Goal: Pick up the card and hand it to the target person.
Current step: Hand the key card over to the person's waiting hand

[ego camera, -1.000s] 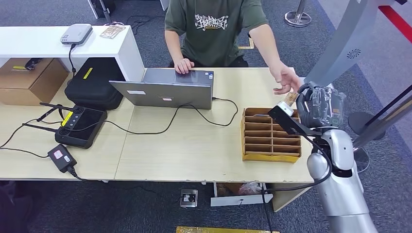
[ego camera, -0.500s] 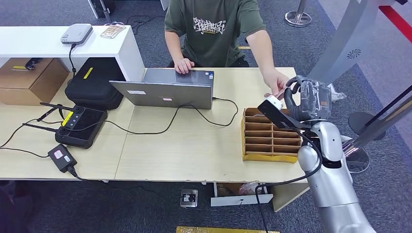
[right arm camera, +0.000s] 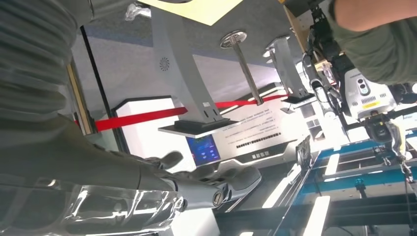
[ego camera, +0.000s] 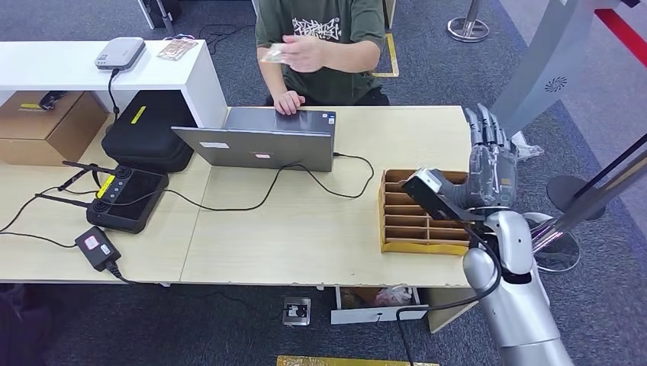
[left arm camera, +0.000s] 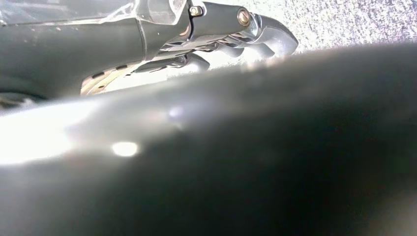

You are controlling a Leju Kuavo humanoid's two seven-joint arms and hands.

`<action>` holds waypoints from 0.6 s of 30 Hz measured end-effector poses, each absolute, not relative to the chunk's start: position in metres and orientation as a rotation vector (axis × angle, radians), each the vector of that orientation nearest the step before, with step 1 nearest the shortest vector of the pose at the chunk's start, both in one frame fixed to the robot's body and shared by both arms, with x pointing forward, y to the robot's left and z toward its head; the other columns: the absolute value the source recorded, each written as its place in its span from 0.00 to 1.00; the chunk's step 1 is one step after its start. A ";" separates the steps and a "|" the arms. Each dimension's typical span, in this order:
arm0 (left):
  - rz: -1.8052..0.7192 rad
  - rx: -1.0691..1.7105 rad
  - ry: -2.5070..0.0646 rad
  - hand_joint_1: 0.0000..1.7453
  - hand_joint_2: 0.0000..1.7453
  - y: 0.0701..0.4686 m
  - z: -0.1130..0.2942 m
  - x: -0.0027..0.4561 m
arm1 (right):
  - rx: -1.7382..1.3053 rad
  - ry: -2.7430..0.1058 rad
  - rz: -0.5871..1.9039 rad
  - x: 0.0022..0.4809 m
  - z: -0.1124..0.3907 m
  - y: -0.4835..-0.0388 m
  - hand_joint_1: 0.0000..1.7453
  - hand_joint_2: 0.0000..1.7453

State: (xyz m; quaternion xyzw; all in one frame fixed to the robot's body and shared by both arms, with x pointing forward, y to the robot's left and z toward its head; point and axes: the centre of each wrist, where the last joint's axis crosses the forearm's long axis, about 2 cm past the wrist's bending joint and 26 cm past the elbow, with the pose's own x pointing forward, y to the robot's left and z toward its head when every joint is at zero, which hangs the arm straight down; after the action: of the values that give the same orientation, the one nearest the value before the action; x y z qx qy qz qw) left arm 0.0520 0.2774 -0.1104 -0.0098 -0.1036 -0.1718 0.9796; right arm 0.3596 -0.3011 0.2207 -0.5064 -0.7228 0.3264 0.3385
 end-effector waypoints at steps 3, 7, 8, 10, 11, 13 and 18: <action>-0.342 -0.020 -0.208 0.00 0.00 0.277 -0.110 0.052 | -1.170 -1.938 0.826 0.353 0.213 -0.297 0.00 1.00; -0.332 -0.020 -0.202 0.00 0.00 0.277 -0.110 0.052 | -0.767 -2.034 0.739 0.345 0.197 -0.285 0.00 1.00; -0.330 -0.020 -0.201 0.00 0.00 0.277 -0.110 0.052 | -0.676 -2.050 0.710 0.342 0.192 -0.282 0.00 1.00; -0.328 -0.020 -0.200 0.00 0.00 0.277 -0.111 0.051 | -0.512 -2.073 0.648 0.336 0.182 -0.275 0.00 1.00; -0.329 -0.020 -0.200 0.00 0.00 0.277 -0.111 0.051 | -0.443 -2.080 0.617 0.333 0.177 -0.272 0.00 1.00; -0.332 -0.020 -0.199 0.00 0.00 0.277 -0.111 0.051 | -0.338 -2.085 0.561 0.327 0.169 -0.267 0.00 1.00; -0.344 -0.018 -0.194 0.00 0.00 0.277 -0.111 0.051 | -0.204 -2.067 0.481 0.313 0.151 -0.264 0.00 1.00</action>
State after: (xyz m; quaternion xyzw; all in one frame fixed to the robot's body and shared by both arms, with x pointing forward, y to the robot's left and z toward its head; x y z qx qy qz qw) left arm 0.0512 0.2773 -0.1105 -0.0088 -0.0964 -0.1707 0.9806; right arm 0.3134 -0.2641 0.1512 -0.0837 -0.8485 0.1975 0.4837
